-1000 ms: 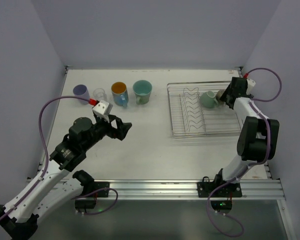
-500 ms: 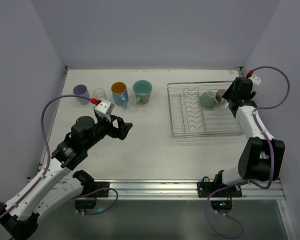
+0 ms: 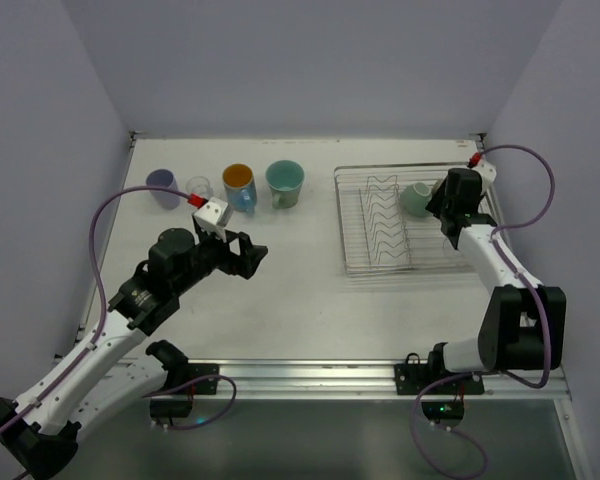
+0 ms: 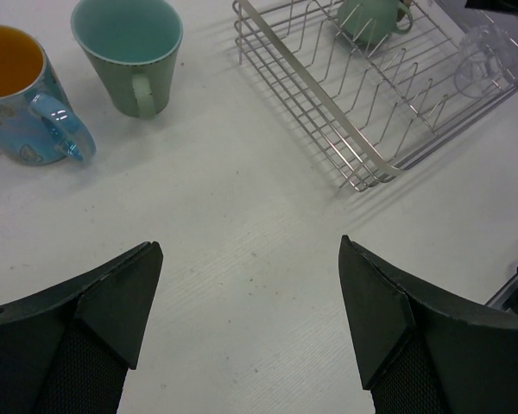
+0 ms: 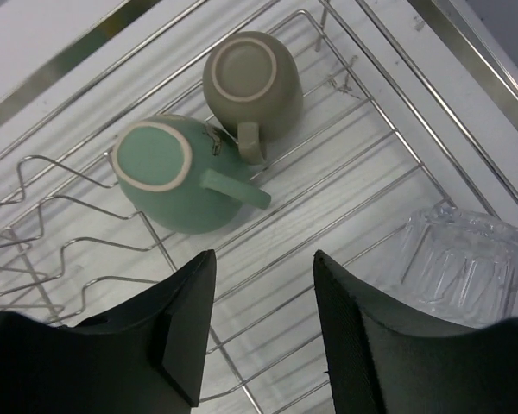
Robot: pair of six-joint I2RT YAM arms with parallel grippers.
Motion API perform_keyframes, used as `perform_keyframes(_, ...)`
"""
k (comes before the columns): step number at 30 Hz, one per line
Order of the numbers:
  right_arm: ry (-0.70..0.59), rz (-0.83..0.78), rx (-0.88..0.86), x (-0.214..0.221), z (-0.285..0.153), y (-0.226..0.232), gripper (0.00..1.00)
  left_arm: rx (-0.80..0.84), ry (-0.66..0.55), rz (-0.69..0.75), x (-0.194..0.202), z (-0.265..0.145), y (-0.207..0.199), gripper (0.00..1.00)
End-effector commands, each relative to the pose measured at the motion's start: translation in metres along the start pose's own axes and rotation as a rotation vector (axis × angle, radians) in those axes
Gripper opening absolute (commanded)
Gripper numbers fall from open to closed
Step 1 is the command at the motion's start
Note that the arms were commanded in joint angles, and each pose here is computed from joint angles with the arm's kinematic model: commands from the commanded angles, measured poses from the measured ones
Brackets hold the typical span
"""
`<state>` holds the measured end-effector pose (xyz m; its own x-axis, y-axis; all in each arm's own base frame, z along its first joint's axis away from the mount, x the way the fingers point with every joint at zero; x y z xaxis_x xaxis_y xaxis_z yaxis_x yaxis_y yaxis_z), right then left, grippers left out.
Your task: Unload the cups from the dish rack
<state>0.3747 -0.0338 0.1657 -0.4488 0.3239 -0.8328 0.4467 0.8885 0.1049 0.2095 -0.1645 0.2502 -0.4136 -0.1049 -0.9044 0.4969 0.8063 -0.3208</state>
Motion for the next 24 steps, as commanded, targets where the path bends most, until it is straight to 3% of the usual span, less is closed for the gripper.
perform_keyframes(1,-0.036,0.022,0.091,-0.008,0.003,-0.015,0.53,0.028,-0.063,0.008,-0.016,0.0,-0.005,0.89)
perform_keyframes(3,-0.011,0.026,0.126,-0.008,0.002,-0.025,0.64,0.029,-0.057,0.009,-0.015,0.001,-0.005,0.89)
perform_keyframes(5,-0.006,0.023,0.188,-0.007,-0.002,-0.037,0.82,0.039,-0.057,0.01,-0.016,0.001,-0.006,0.89)
perform_keyframes(8,0.004,0.038,0.246,0.0,-0.009,-0.05,0.96,0.047,-0.057,0.013,-0.015,-0.001,-0.008,0.89)
perform_keyframes(16,0.073,0.072,0.385,0.016,-0.018,-0.083,0.95,0.07,-0.08,0.043,-0.016,-0.015,-0.02,0.89)
perform_keyframes(24,0.187,0.099,0.411,0.037,-0.003,-0.092,0.99,0.11,-0.095,0.064,-0.014,-0.025,-0.034,0.89)
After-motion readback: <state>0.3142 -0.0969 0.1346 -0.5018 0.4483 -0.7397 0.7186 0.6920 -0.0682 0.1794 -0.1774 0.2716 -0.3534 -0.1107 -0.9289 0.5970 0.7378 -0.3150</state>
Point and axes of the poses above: each gripper's point midway between its finger pads, its own z axis out along the fingers, its own y axis along the line the jaws close on, x = y × z, the point moved 3 cm from there along -z, back along the fingers, and after that the axes turned 6 degrees about -z, right-handed, at the moved point
